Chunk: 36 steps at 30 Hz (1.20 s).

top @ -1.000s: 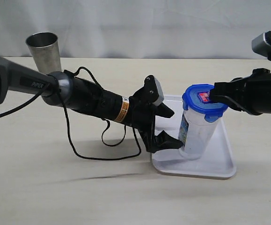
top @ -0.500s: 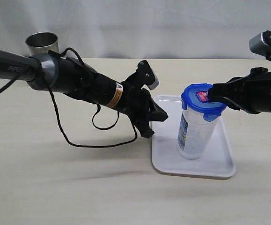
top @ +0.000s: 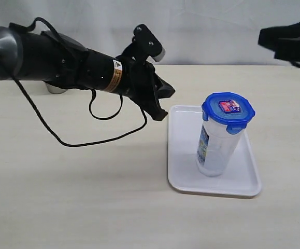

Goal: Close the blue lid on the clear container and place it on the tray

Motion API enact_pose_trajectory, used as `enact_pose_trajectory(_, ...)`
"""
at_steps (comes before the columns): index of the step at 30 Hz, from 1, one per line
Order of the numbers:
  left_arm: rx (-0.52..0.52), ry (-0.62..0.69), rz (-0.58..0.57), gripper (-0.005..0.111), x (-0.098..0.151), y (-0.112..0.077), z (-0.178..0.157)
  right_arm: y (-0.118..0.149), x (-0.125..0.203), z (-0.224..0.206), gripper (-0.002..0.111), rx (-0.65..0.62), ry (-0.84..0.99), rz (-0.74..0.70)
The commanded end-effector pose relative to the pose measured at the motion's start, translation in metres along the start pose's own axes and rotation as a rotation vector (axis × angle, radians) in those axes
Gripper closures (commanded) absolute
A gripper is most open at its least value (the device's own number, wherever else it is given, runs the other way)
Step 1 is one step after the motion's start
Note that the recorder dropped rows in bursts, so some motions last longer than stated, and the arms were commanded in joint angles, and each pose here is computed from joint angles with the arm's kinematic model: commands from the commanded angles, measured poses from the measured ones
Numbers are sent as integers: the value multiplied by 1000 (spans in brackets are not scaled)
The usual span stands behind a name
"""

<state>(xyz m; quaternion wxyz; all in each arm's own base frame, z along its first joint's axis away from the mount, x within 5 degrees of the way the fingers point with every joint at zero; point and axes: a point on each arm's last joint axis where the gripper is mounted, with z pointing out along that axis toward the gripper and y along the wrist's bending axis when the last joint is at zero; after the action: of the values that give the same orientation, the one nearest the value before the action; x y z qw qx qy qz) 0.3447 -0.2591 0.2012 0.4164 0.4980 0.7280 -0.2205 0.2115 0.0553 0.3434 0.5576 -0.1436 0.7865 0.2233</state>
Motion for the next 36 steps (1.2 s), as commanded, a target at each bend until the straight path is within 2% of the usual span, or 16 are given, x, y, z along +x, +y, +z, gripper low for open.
enact_pose_trajectory(1, -163, -8, -43, 107, -10, 6, -29, 21, -12, -40, 104, -1, -124, -87)
enact_pose_trajectory(5, -249, -14, -45, 107, -14, 3, -53, 31, -5, -71, 104, 61, -235, -113)
enact_pose_trajectory(9, -308, -45, -115, 107, -16, -1, -75, 34, 6, -100, 104, 153, -363, -99)
enact_pose_trajectory(16, -306, -110, -189, 107, -20, -17, -106, 40, 24, -129, 104, 213, -490, -88)
enact_pose_trajectory(20, -317, -138, -190, 107, -20, -29, -129, 44, 27, -139, 104, 222, -534, -97)
enact_pose_trajectory(31, -274, -282, -169, 107, -12, -77, -201, 47, 27, -145, 104, 214, -559, -105)
enact_pose_trajectory(36, -246, -341, -133, 107, -18, -88, -218, 47, 27, -145, 104, 214, -559, -105)
